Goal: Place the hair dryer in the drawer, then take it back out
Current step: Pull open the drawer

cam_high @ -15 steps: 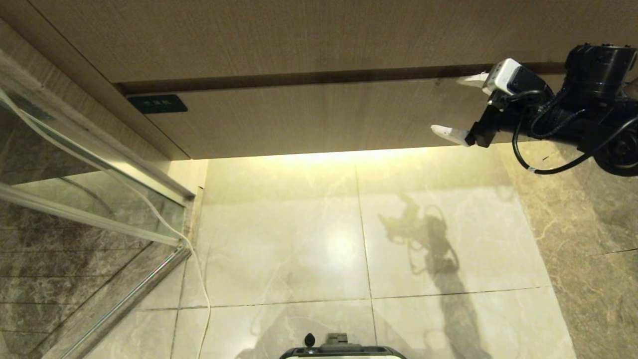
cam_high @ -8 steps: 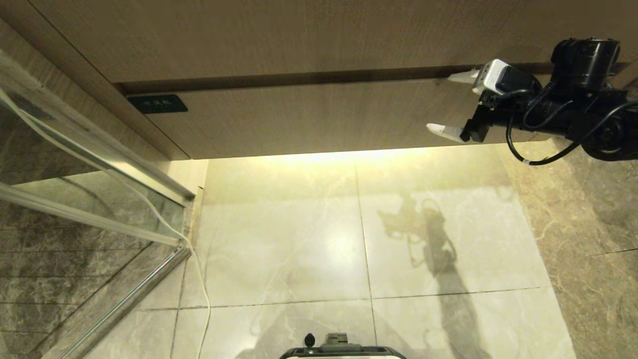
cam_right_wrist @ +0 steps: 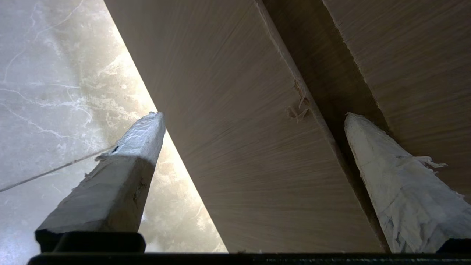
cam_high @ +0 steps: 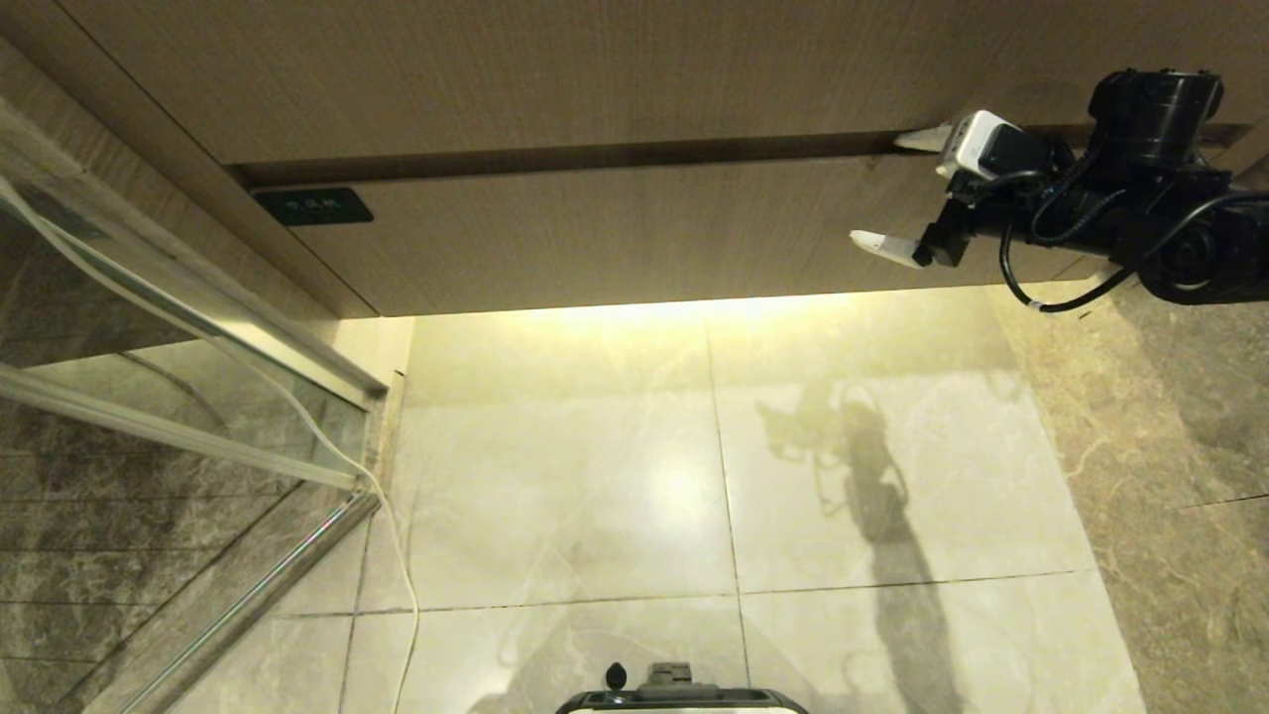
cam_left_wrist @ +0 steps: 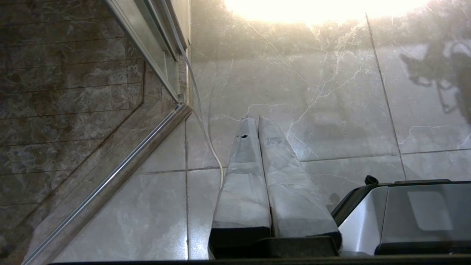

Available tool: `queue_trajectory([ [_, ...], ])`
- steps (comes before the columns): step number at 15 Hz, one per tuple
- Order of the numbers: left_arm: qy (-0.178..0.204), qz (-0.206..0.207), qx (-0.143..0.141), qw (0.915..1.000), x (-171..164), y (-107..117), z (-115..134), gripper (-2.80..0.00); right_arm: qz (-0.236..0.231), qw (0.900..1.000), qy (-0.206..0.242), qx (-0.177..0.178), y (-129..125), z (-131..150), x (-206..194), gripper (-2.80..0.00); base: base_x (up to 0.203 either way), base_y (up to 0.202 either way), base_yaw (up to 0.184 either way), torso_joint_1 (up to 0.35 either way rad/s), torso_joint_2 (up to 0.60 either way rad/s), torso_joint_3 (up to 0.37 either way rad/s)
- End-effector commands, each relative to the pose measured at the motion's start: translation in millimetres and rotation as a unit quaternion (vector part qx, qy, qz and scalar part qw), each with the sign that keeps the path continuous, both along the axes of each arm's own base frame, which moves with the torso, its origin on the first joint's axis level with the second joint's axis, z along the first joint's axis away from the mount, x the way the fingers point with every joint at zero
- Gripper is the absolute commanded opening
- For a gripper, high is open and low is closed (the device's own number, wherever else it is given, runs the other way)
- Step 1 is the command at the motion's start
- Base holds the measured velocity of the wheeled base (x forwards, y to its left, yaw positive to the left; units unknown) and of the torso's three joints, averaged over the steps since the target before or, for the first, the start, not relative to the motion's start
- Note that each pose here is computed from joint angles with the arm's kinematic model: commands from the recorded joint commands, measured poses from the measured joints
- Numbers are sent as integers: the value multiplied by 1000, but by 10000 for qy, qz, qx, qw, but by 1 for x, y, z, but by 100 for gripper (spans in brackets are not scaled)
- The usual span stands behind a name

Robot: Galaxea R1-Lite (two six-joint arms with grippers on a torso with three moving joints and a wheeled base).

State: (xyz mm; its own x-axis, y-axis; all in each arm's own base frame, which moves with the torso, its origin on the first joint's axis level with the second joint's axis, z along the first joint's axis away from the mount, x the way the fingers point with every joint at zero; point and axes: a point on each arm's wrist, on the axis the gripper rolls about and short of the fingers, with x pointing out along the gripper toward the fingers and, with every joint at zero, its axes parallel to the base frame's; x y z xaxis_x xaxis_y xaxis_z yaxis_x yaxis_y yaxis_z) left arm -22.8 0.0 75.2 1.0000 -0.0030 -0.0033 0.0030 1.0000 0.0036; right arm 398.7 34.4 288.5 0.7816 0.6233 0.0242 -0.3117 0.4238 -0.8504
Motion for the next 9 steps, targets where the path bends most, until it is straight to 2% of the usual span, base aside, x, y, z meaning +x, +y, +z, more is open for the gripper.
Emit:
queue_trajectory([
  [1,1,0,-3,10000,0,0,0,-280,-14,10000,34,-21,-2,-6,8,0,0,0,0,0,0,0],
  [7,6,0,-3,10000,0,0,0,-280,-22,9987,502,-7,-1,-23,20,0,0,0,0,0,0,0],
  [9,7,0,-3,10000,0,0,0,-280,-20,9965,829,59,-1,-28,19,0,0,0,0,0,0,0],
])
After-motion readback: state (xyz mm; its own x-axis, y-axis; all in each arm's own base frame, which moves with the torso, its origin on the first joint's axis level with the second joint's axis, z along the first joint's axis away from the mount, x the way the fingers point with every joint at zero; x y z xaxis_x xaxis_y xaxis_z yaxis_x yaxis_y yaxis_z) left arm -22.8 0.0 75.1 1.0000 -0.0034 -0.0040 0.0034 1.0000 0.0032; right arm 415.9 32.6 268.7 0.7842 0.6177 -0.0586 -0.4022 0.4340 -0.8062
